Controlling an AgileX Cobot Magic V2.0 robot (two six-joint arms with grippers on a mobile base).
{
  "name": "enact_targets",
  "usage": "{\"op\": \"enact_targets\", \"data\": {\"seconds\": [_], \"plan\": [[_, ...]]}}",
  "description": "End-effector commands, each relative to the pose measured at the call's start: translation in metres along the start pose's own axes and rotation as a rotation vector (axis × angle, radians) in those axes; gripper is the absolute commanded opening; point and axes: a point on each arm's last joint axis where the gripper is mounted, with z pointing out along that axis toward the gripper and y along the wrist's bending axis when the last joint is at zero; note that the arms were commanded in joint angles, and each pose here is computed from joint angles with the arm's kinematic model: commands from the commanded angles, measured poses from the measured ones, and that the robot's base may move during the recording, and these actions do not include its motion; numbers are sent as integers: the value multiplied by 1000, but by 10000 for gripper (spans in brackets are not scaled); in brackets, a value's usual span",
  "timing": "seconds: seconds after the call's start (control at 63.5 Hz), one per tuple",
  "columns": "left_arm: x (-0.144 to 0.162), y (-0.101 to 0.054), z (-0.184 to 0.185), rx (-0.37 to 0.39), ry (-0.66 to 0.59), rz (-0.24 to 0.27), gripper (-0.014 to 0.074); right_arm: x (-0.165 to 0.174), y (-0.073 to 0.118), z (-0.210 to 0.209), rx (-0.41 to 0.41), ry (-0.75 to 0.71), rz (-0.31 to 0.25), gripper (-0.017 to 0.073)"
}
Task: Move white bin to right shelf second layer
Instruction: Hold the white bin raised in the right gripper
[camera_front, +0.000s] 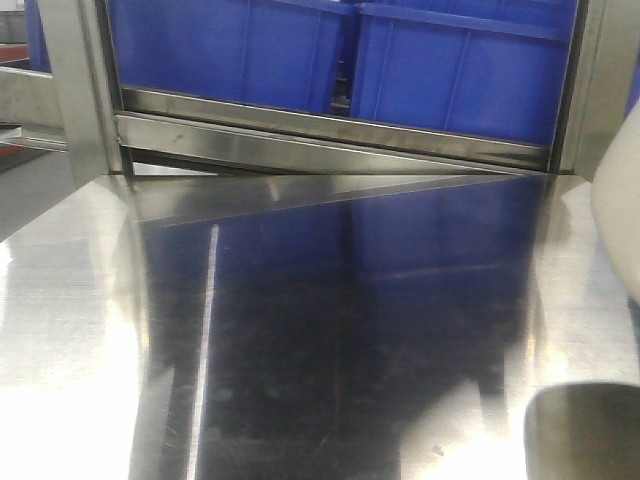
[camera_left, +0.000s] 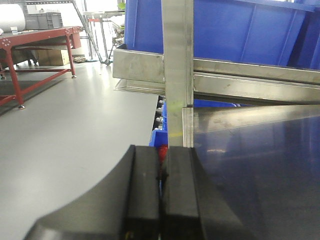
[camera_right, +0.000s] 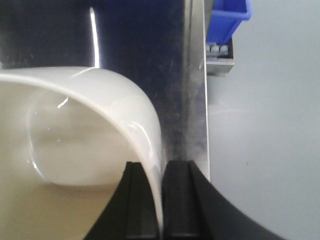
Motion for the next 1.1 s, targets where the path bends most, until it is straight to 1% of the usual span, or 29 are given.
{"op": "enact_targets", "data": {"seconds": [0.0,0.236,1.087], "plan": [[4,0,0,-4,-60,-9,85,-11,1,-13,2,-128,-3,66],[4,0,0,-4,-60,-9,85,-10,2,-14,-9,-126,6,66],[4,0,0,-4,-60,-9,85,-10,2,-14,-9,-126,6,66]]}}
